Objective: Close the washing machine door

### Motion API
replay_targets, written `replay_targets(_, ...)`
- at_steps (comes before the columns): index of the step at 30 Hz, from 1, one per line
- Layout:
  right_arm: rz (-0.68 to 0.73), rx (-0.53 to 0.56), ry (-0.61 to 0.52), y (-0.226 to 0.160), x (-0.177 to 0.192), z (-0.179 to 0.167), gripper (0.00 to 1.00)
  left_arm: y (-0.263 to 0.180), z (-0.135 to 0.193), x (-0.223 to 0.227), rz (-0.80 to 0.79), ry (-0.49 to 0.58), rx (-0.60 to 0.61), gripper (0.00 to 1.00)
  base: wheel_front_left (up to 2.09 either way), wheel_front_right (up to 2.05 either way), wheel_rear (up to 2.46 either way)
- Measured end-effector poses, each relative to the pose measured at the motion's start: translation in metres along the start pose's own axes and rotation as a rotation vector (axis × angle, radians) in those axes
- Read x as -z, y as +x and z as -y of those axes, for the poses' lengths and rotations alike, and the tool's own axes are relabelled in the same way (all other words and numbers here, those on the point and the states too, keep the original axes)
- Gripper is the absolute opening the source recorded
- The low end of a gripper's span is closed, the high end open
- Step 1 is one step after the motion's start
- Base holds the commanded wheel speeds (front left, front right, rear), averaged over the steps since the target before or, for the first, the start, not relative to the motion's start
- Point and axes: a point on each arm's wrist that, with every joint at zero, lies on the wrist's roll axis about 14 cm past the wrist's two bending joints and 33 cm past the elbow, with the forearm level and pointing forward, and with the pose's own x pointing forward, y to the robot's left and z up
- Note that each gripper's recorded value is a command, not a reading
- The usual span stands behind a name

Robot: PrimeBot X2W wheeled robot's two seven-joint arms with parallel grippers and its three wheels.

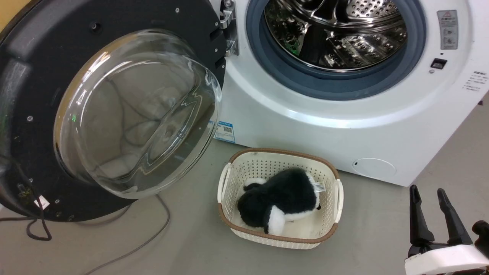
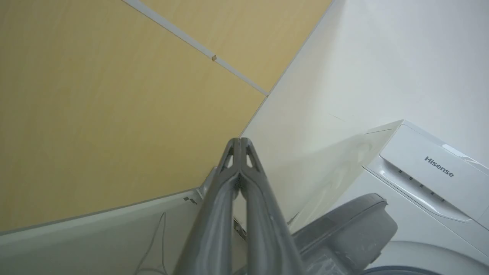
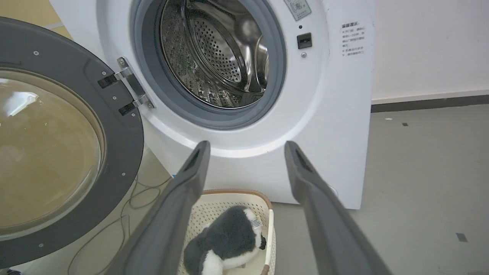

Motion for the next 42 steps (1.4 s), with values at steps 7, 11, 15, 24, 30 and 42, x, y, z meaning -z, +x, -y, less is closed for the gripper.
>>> replay_targets(7,-0.012,0.0,0.031,0.005,0.009,0.0,1.0,0.007,-0.029,0.033,-0.229,-0.07,-0.087,0.0,0.0,0.0,0.0)
replay_targets(11,-0.013,0.0,0.046,0.008,0.012,0.0,1.0,0.004,-0.041,0.049,-0.339,-0.101,-0.108,0.0,0.0,0.0,0.0)
replay_targets(15,-0.015,0.004,0.058,0.01,0.015,0.0,1.0,0.001,-0.045,0.058,-0.408,-0.102,-0.098,0.0,0.0,0.0,0.0)
replay_targets(24,-0.001,-0.002,0.096,0.016,0.016,-0.003,1.0,-0.029,-0.05,0.085,-0.612,-0.104,-0.057,0.0,0.0,0.0,0.0)
replay_targets(30,0.008,-0.027,0.127,0.022,0.017,-0.014,1.0,-0.067,-0.033,0.098,-0.753,-0.162,0.04,0.0,0.0,0.0,0.0)
replay_targets(42,0.016,-0.044,0.163,0.03,0.019,-0.022,1.0,-0.168,0.047,0.122,-0.978,-0.307,0.339,0.0,0.0,0.0,0.0)
